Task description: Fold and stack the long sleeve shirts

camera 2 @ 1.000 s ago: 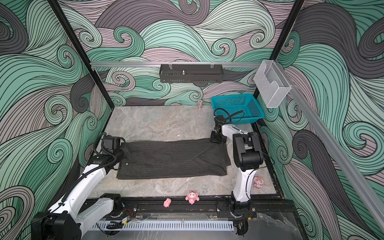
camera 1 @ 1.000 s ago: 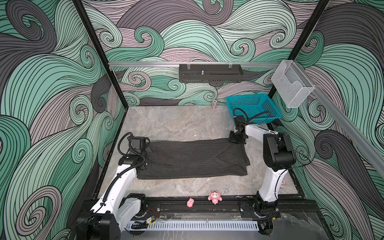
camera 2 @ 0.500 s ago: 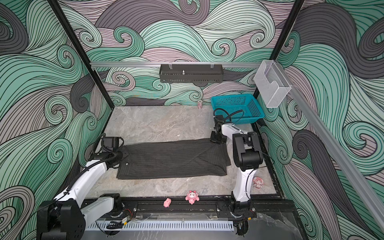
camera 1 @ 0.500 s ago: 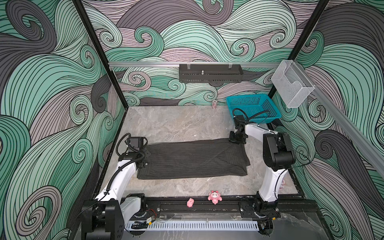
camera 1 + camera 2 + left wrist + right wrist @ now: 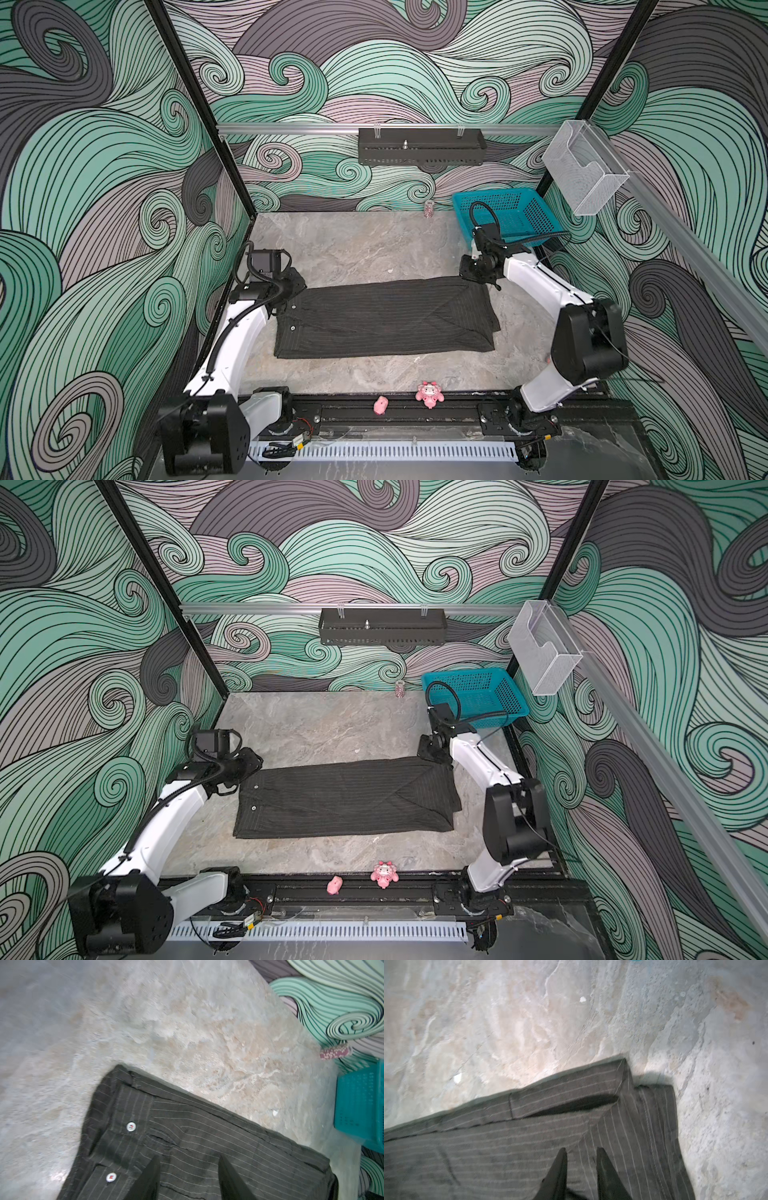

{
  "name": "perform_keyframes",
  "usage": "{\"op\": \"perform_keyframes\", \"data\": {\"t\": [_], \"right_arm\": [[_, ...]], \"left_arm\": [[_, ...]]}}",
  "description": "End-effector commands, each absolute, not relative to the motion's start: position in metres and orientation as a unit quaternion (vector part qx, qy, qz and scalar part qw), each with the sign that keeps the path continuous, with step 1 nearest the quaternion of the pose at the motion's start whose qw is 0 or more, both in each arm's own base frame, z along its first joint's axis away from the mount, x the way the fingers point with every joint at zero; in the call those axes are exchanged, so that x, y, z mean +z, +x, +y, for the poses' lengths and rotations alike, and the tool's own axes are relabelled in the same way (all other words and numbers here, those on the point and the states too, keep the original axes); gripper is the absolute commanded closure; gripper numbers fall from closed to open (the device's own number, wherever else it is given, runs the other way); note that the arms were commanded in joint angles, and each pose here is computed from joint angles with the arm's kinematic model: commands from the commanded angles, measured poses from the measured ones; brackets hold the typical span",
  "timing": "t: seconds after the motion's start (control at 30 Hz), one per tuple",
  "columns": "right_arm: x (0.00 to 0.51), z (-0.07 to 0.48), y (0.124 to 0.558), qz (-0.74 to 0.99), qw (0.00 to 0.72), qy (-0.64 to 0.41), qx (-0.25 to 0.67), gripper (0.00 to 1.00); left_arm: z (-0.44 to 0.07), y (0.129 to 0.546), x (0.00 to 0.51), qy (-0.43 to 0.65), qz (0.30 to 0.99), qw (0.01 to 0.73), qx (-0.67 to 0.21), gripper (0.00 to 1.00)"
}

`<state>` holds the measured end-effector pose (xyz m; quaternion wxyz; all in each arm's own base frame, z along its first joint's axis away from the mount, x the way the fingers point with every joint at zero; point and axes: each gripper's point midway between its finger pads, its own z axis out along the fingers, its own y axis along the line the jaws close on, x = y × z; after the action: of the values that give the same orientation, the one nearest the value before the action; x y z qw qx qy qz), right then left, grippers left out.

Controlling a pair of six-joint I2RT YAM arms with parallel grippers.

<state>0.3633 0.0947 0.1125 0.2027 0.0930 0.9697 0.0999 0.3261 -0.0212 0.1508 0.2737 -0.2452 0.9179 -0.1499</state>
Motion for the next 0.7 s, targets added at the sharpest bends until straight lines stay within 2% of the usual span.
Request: {"op": "perform_keyframes", "data": {"t": [0.0,0.07,0.2,0.33,0.5,0.57,0.67], "right_arm": [[0.08,0.107,0.32,0.971,0.141,0.134,0.137,0.74],[0.076,0.111,0.303,0.971,0.136,0.146,0.129,0.73],[0.058,0.111,0.271,0.974,0.104,0.171,0.109,0.7],[0.036,0.106,0.262,0.973,0.091,0.19,0.095,0.7],[0.011,0.111,0.28,0.979,0.072,0.171,0.079,0.72],[0.004,0.118,0.296,0.983,0.068,0.153,0.076,0.75],[0.001,0.128,0.325,0.986,0.075,0.126,0.074,0.76]], "left_arm": [[-0.061,0.318,0.121,-0.189,0.952,0.15,-0.186,0.55],[-0.073,0.318,0.096,-0.183,0.961,0.099,-0.182,0.56],[-0.073,0.312,0.057,-0.203,0.965,0.044,-0.159,0.58],[-0.062,0.291,0.017,-0.251,0.961,-0.01,-0.12,0.62],[-0.053,0.261,-0.018,-0.309,0.943,-0.049,-0.112,0.63],[-0.052,0.253,-0.023,-0.333,0.932,-0.056,-0.135,0.68],[-0.048,0.242,-0.022,-0.363,0.92,-0.047,-0.141,0.7]]}}
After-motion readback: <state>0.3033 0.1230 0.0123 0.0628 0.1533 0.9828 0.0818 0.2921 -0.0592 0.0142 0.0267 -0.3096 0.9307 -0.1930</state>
